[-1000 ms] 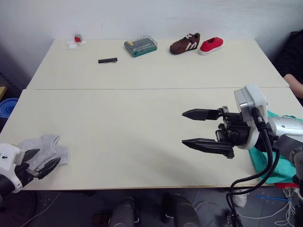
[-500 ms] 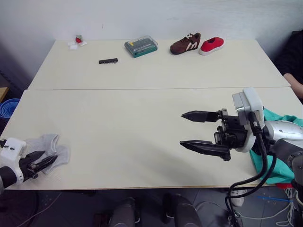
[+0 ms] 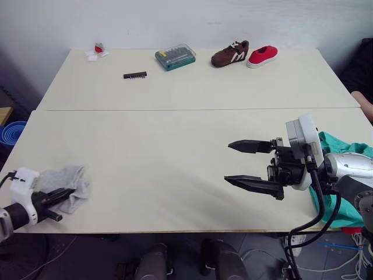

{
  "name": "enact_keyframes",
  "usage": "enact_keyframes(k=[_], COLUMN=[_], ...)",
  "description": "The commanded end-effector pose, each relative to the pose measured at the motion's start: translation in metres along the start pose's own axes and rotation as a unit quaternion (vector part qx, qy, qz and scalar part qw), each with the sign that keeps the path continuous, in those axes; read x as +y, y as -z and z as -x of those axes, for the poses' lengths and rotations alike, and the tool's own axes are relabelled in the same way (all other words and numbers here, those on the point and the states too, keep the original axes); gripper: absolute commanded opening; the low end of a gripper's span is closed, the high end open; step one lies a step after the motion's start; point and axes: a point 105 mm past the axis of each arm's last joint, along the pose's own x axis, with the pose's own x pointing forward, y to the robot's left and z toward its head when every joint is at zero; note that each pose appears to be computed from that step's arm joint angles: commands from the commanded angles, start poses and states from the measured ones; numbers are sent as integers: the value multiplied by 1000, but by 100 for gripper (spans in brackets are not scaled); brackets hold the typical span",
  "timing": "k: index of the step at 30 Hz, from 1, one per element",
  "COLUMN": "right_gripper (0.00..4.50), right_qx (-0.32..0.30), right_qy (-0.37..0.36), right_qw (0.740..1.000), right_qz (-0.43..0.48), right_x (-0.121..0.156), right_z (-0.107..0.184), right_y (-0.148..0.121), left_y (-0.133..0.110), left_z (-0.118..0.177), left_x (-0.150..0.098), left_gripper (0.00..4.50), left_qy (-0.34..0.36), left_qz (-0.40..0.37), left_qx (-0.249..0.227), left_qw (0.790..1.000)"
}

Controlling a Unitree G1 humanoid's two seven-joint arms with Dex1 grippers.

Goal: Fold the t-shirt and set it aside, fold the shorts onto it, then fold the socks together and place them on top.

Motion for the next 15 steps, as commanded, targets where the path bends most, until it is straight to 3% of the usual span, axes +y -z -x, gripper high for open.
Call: enact_keyframes(k=[1, 5, 8, 15], right_gripper=[450, 450, 450, 450], right_qx=[6, 40, 47, 51], right_qy=[-2, 3, 13, 34], right_qw=[1000, 999, 998, 998], right_qz=[25, 27, 25, 20], right_x=[6, 8, 8, 11], right_z=[3, 9, 12, 15], right_y=[-6, 6, 10, 14], left_y=[-14, -35, -44, -65], left_z=[-26, -59, -81, -132], left_x=[-59, -111, -143, -184], left_gripper=[3, 3, 3, 3], left_qy=[108, 157, 183, 174], left_qz=[35, 46, 13, 10], left_qx=[10, 28, 50, 64], left_qw=[994, 986, 982, 983])
